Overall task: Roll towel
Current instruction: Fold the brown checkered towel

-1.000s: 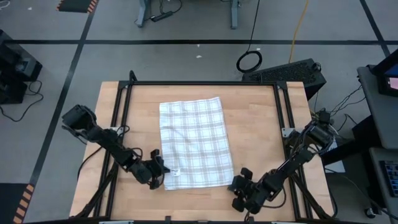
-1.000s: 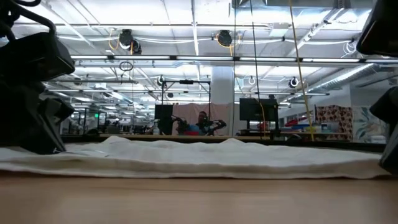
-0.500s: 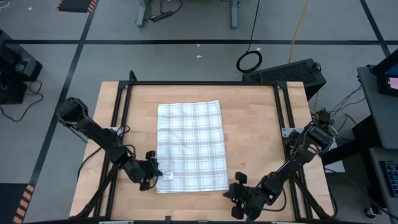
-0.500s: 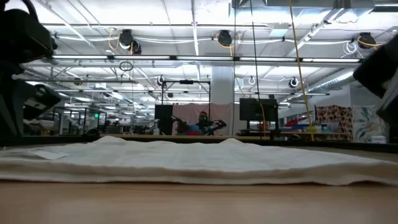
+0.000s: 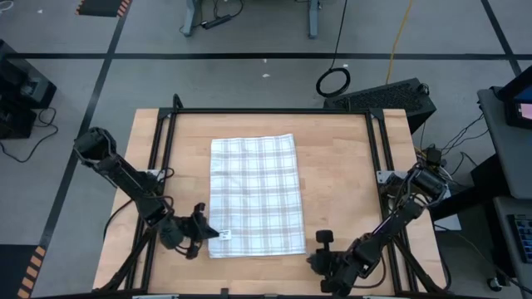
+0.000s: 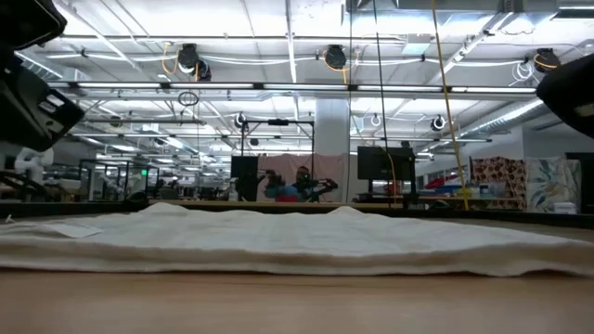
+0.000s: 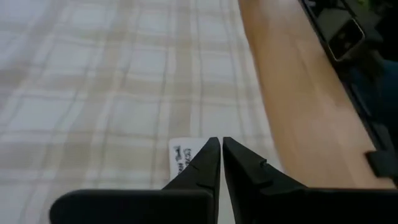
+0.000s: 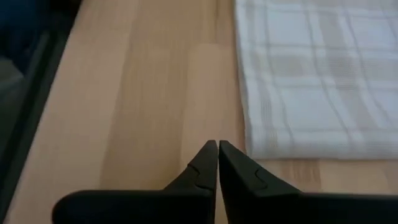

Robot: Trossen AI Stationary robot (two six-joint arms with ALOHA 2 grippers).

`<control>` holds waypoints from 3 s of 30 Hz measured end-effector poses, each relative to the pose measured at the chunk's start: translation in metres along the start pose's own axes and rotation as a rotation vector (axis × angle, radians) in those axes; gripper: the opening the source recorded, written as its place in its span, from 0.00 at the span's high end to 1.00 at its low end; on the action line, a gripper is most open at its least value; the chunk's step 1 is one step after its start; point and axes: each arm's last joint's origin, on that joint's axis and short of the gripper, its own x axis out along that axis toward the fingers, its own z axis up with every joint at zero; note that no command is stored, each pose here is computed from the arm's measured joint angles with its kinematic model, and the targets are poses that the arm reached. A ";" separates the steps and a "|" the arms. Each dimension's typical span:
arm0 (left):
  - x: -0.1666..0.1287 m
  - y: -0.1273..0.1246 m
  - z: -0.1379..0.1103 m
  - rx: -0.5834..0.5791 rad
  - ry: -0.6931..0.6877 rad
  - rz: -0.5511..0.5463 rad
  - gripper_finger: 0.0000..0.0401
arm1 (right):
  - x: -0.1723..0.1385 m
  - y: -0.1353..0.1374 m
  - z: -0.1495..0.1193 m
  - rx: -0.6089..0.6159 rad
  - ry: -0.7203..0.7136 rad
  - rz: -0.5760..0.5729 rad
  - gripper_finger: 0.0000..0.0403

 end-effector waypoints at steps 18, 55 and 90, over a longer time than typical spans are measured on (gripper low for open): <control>-0.002 0.002 0.001 0.041 -0.113 0.141 0.94 | 0.000 -0.009 -0.003 0.010 -0.101 -0.223 0.56; 0.020 0.114 0.043 -0.176 -0.213 0.856 0.64 | 0.030 -0.093 0.058 0.456 -0.182 -0.355 0.58; 0.001 0.137 0.066 -0.465 -0.206 0.822 0.64 | 0.010 -0.112 0.064 0.101 -0.121 -0.501 0.58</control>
